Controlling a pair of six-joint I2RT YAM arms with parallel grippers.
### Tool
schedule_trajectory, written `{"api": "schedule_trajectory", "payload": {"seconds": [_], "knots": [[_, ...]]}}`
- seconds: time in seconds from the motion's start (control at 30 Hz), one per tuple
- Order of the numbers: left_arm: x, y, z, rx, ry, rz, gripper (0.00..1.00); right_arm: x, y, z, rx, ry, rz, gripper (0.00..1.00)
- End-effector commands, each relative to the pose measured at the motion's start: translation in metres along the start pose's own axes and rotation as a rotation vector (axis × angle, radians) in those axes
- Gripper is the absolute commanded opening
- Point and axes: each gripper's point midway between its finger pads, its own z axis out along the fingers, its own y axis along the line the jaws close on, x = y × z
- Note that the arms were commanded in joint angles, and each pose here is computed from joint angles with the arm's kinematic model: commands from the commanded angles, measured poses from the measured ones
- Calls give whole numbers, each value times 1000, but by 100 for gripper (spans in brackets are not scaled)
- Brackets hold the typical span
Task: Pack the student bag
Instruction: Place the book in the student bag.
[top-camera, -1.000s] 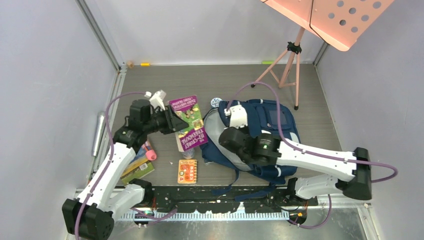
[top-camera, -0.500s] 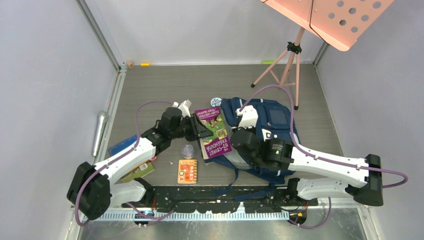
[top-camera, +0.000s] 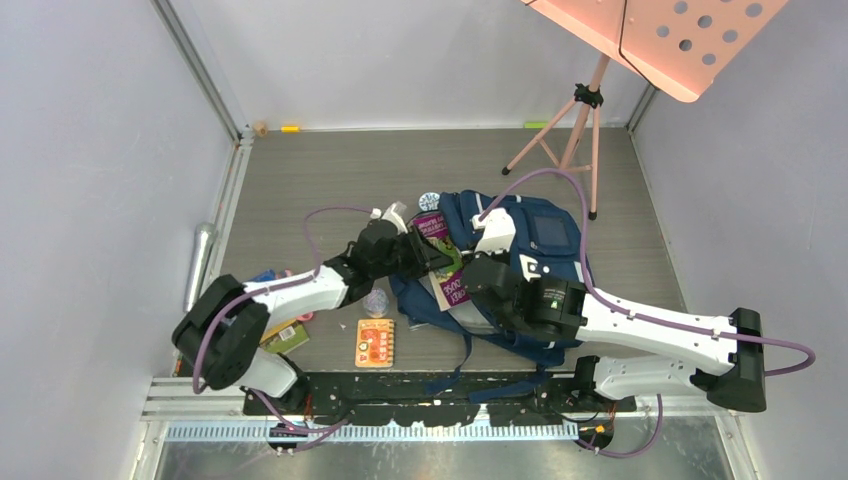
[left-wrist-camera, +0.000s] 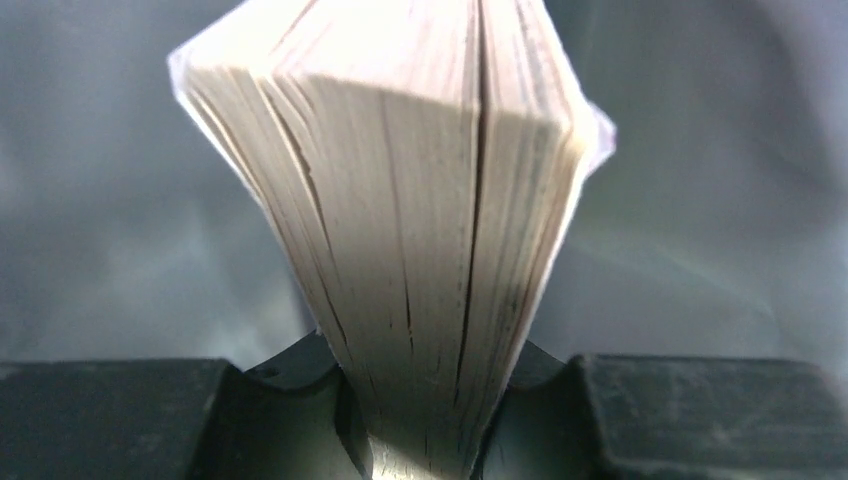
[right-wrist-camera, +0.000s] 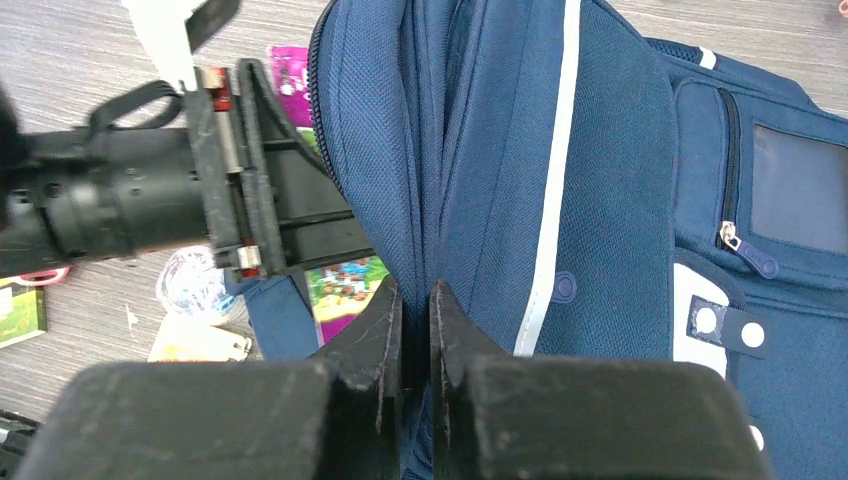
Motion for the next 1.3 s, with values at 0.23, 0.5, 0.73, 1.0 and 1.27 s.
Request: {"api": "schedule_trajectory", "payload": {"seconds": [0.23,0.5,0.73,1.0,1.27], "knots": [[-18,-82,50,244,-90,3,0,-59,15,-5,-34,-180,197,0],[-7,-52,54,190,-85,19,0,-60,10,-7,-22,-195,203,1],[-19,-96,23,322,-118,-57,0,-60,4,-9,-11,-200,206,1],[-22,-124,32,403,-120,-86,0,-62,2,-11,-7,-206,208,1],[-9,-115,73,431,-74,-104,0,-62,-11,-10,57,-218,147,0]]}}
